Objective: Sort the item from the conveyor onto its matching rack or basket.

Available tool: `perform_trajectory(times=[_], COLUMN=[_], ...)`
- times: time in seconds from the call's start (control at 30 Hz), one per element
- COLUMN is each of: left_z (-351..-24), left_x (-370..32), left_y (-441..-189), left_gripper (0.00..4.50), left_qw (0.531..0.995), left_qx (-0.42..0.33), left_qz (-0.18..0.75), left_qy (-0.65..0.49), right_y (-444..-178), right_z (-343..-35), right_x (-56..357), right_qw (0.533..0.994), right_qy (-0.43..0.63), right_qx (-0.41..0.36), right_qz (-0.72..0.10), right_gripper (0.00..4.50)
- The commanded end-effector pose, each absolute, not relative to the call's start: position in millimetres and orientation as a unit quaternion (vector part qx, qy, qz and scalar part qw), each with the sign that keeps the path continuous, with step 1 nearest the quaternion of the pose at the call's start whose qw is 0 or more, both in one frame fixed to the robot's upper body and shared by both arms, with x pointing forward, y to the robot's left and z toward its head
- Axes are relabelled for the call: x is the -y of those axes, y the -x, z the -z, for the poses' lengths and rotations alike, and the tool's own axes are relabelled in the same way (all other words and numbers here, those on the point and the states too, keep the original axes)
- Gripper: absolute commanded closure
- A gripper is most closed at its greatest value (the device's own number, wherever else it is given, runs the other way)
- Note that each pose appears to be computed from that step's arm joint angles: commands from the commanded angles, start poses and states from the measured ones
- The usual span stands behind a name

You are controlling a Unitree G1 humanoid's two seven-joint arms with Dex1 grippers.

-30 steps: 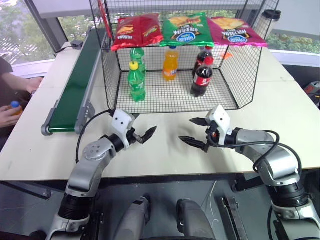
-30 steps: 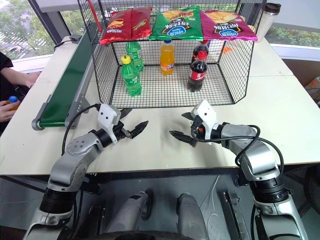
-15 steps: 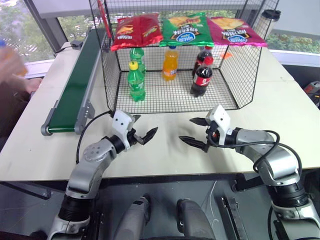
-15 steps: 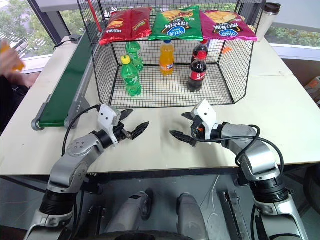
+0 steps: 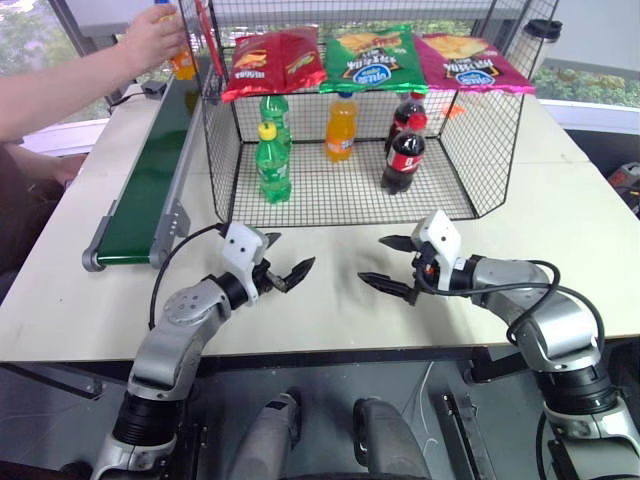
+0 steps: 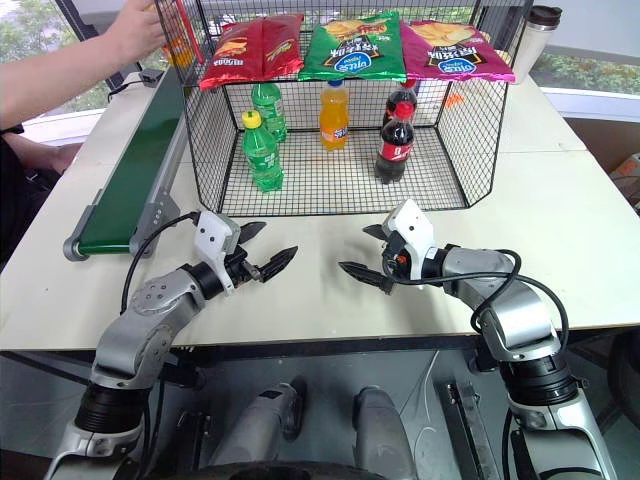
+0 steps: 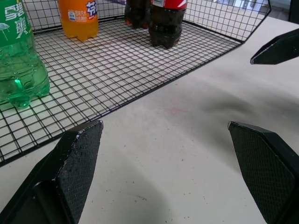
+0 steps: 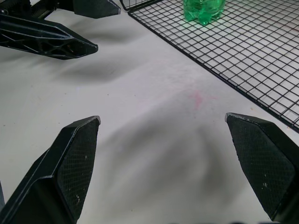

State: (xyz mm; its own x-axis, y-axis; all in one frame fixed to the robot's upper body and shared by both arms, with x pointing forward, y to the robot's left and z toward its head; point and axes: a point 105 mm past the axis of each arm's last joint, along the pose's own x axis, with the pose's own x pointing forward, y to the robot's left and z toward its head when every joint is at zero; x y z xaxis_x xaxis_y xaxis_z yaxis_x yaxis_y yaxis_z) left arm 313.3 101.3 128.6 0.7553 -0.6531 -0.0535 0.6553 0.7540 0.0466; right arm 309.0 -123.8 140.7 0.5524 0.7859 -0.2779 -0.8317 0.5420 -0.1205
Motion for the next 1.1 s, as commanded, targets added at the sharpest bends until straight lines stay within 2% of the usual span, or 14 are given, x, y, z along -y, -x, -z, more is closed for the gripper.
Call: perform_trajectory(times=[0.03,0.43,0.6,0.83,0.93,1.1], left_z=[-144.3,-143.3,-165.8,-210.6,-215.4,-218.9], left_x=[-105.9,-115.4,-130.9,-179.3,-222.2,-261.0], left_y=[-311.3,-310.7,-314.0,-311.6,-311.2,-309.5], left_gripper=[0.00,0.00,0.00,0.00,0.00,0.00], left_qw=[0.938,0.944,0.954,0.974,0.987,0.994], left_qx=[0.009,0.007,0.037,0.080,0.077,0.087], left_qz=[0.344,0.328,0.293,0.209,0.139,0.063], left_qy=[-0.034,-0.047,-0.046,-0.042,-0.028,0.006], right_y=[-308.2,-310.5,-308.0,-302.0,-299.4,-301.4], right_z=[-157.8,-158.7,-175.8,-206.6,-221.8,-224.5], right_x=[118.5,111.4,101.9,83.5,71.5,63.4], right_qw=[0.868,0.861,0.850,0.831,0.820,0.813], right_qy=[0.132,0.132,0.136,0.136,0.134,0.128], right_qx=[-0.064,-0.058,-0.031,0.017,0.045,0.050], right_qz=[-0.474,-0.488,-0.508,-0.539,-0.555,-0.566], right_gripper=[0.05,0.05,0.05,0.05,0.05,0.05])
